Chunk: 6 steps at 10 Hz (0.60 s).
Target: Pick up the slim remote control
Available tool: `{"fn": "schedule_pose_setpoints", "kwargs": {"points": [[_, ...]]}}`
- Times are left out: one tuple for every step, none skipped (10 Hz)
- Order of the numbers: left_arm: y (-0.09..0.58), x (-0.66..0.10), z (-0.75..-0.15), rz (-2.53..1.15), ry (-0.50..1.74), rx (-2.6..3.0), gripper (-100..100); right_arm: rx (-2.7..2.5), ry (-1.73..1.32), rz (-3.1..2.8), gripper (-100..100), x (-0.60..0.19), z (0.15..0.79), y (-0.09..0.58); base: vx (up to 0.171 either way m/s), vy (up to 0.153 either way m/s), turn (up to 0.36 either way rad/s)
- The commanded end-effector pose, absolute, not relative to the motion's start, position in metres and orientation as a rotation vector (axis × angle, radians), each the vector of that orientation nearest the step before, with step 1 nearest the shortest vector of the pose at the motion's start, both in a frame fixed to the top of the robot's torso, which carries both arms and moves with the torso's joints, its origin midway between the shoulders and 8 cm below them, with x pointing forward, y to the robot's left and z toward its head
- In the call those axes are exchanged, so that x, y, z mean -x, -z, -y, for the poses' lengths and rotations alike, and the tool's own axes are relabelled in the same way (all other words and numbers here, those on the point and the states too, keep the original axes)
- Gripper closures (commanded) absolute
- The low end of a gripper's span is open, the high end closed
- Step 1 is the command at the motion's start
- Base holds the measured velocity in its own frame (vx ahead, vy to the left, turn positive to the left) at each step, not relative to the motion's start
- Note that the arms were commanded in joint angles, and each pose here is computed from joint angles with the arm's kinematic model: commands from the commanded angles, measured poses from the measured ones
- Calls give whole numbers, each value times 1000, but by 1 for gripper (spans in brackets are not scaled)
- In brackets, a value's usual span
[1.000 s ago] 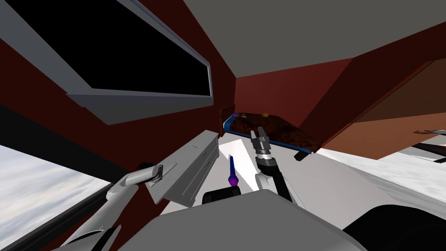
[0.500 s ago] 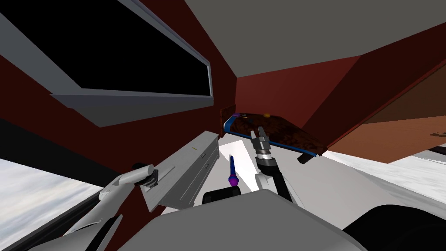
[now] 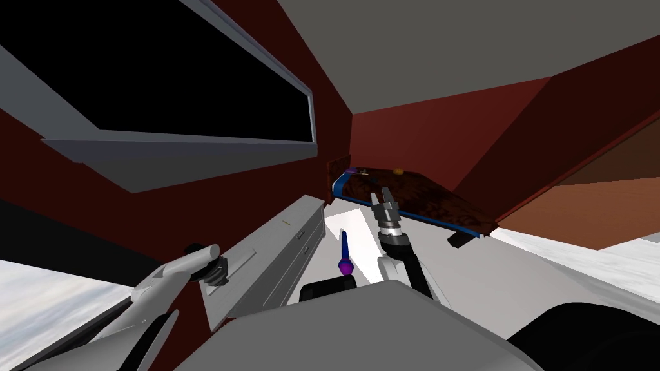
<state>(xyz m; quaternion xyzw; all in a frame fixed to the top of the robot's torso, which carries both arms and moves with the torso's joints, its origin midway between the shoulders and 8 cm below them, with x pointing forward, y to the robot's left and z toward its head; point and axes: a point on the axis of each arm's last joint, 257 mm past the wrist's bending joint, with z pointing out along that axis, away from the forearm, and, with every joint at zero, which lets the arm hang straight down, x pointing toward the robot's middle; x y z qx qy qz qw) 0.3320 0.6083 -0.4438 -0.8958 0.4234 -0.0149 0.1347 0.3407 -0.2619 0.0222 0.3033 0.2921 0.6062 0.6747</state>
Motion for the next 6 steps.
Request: {"fn": "schedule_pose_setpoints", "kwargs": {"points": [[445,-323,-606,-1205,24,2647,-100,-682,-1364,-657,0,-341,262,-22,95,1,33],[445,-323,-606,-1205,24,2647,-100,-682,-1364,-657,0,-341,262,-22,40,-7,5],[445,-317,-604,-1174,17,2702,-100,-682,-1364,-657,0,-341,262,-22,52,-19,17],[446,-314,-604,-1170,10,2709,-100,-682,-1364,-657,0,-341,262,-22,60,-8,20],[447,-306,-601,-1139,0,2765,-100,-682,-1364,-657,0,-341,262,-22,70,11,17],[447,-299,-598,-1110,-7,2813,-100,-682,-1364,-657,0,-341,262,-22,91,17,38]]}}
